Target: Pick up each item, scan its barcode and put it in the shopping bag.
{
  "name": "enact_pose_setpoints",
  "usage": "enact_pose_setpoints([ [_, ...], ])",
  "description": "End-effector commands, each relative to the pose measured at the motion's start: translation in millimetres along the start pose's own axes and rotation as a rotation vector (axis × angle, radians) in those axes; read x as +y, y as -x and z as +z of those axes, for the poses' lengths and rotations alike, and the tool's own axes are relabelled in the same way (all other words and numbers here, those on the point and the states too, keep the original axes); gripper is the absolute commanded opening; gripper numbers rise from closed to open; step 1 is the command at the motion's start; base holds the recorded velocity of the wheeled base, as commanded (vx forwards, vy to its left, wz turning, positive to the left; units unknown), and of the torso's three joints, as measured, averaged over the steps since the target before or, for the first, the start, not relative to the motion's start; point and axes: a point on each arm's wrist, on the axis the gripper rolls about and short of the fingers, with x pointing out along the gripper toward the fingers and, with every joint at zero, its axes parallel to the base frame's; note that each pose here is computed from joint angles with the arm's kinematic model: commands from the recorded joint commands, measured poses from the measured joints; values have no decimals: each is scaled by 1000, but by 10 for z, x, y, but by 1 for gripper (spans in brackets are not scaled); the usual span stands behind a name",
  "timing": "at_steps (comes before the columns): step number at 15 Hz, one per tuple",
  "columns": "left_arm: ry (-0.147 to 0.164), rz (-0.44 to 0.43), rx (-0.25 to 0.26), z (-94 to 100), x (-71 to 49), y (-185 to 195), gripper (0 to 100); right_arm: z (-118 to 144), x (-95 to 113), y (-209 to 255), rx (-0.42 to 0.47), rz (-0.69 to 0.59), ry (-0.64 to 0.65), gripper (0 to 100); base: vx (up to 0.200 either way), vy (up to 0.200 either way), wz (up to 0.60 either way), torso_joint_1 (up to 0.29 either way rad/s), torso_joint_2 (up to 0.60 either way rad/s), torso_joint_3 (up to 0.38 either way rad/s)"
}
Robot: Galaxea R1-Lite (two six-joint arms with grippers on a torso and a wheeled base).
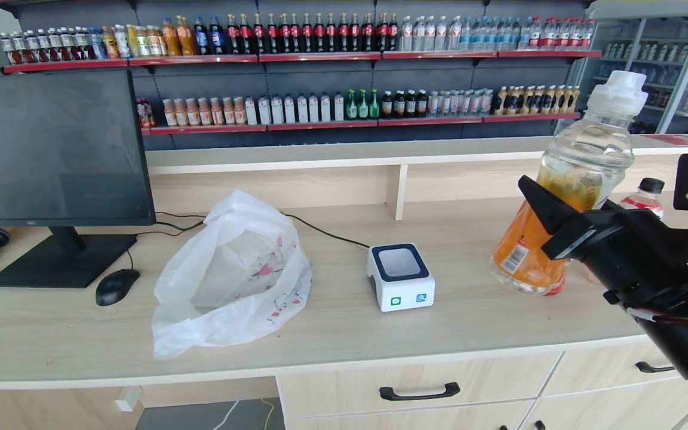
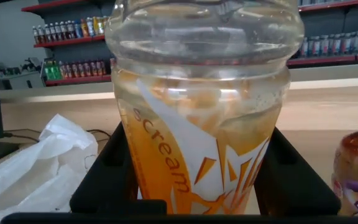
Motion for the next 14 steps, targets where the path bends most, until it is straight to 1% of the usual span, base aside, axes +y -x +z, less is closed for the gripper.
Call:
enact_pose_setpoints([
  [1,-1,3,-1,1,0,1,100,13,-2,6,-5,-1,0,0,0,200,0,-2,2,-2],
  [10,1,1,0,-3,0,-1,100,80,-30,174,-7,-1,1,0,0,200,0,1,2,2],
  [14,-1,1,0,-3,0,-1,100,116,-49,286,-7,-1,1,0,0,0,0,0,0,0],
])
